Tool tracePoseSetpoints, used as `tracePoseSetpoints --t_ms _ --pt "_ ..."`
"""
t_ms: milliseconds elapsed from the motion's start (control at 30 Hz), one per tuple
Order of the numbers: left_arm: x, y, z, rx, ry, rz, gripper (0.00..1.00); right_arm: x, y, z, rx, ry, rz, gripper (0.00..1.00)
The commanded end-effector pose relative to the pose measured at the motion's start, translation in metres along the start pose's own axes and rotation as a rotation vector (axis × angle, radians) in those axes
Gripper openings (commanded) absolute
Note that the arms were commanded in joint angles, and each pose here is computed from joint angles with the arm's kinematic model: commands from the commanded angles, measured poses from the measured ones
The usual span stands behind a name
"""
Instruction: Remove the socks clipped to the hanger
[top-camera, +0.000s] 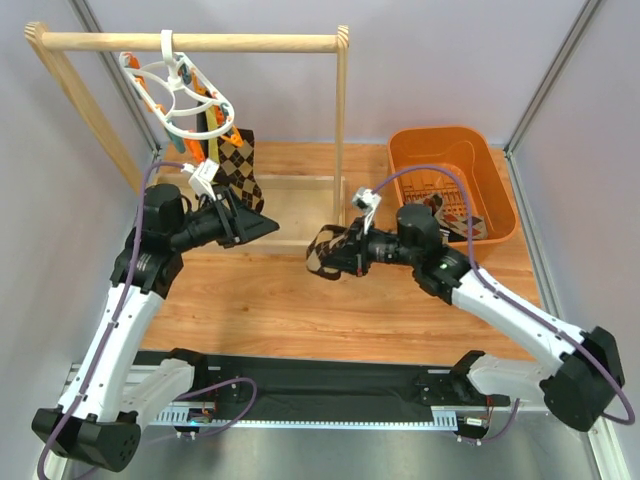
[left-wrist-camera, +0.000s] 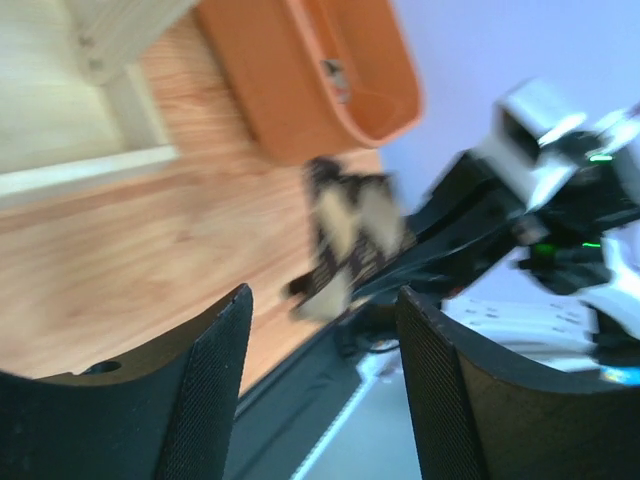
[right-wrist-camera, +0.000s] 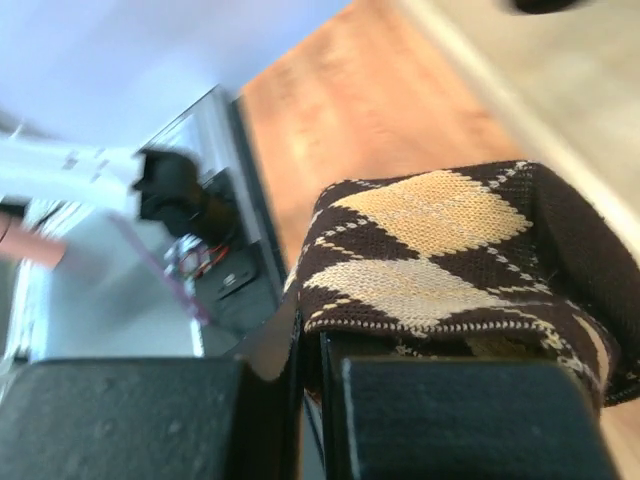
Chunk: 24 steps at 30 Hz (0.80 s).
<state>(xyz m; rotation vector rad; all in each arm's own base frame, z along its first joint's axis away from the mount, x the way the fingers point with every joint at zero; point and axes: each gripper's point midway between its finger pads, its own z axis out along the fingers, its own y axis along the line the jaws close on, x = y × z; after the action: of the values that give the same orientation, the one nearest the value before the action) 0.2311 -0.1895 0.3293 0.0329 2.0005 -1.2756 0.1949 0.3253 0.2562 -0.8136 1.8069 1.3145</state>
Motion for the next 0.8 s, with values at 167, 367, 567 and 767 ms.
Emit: tracePoseSetpoints --t_ms 167,367,567,767 --pt "0.008 0.074 -0.029 -0.406 0.038 0.217 0.67 -0.022 -0.081 -0.12 0.7 -0.168 0.132 0.0" --pt "0.012 0.094 -0.047 -0.495 -0.086 0.241 0.67 -0.053 -0.136 -0.212 1.128 -0.243 0.182 0.01" --pt "0.002 0.094 -0.06 -0.521 -0.2 0.288 0.67 -0.085 -0.219 -0.261 1.279 -0.341 0.322 0.01" --pt "0.006 0.1 -0.061 -0.54 -0.196 0.276 0.67 -0.089 -0.236 -0.248 1.214 -0.245 0.401 0.6"
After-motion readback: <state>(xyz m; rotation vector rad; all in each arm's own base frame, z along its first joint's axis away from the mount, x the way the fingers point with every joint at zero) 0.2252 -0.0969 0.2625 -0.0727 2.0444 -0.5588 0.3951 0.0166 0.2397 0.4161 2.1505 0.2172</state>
